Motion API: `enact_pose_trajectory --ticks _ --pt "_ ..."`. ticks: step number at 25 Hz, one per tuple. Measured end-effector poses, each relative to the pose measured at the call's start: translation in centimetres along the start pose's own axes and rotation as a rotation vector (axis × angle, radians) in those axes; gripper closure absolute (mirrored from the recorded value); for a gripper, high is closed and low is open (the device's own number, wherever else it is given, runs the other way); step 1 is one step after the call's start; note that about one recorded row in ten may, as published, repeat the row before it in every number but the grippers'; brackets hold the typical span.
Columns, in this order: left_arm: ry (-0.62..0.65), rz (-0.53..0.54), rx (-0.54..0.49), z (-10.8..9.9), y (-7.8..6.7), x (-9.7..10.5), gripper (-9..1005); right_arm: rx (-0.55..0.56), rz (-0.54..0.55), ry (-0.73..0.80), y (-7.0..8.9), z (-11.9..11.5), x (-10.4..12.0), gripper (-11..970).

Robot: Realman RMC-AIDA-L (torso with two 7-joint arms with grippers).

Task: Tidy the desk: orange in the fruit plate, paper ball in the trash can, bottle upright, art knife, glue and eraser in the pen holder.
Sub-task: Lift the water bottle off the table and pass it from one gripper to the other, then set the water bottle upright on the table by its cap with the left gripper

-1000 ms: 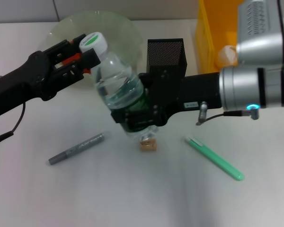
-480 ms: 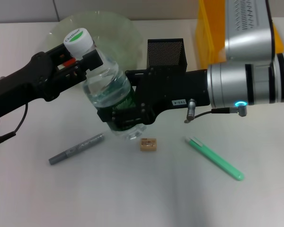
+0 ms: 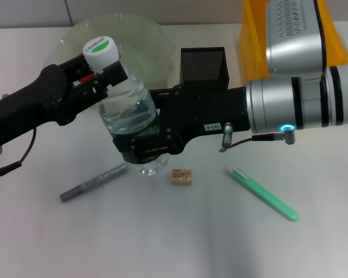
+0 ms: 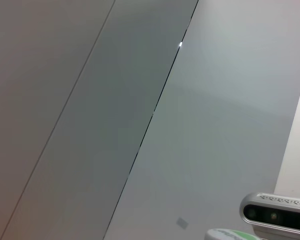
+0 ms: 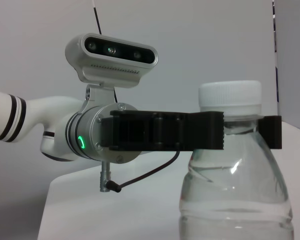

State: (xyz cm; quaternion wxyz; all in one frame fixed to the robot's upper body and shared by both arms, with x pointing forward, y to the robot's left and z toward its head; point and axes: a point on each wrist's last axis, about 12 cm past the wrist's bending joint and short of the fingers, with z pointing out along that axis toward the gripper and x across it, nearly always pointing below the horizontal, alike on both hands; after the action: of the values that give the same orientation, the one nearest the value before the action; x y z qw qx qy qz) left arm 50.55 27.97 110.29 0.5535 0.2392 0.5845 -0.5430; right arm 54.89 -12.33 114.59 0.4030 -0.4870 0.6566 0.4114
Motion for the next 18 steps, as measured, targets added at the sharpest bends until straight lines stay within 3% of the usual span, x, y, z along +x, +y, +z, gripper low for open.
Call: enact_pose_trajectory --ticks 5,18 --pt "-0.004 0.004 -0.002 0.01 -0.01 0.01 504 0.0 0.003 0.0 0.0 0.02 0.05 202" --pt "-0.016 0.009 0.001 -0.09 -0.05 -0.17 505 -0.019 -0.044 -0.055 0.16 -0.09 0.4 202"
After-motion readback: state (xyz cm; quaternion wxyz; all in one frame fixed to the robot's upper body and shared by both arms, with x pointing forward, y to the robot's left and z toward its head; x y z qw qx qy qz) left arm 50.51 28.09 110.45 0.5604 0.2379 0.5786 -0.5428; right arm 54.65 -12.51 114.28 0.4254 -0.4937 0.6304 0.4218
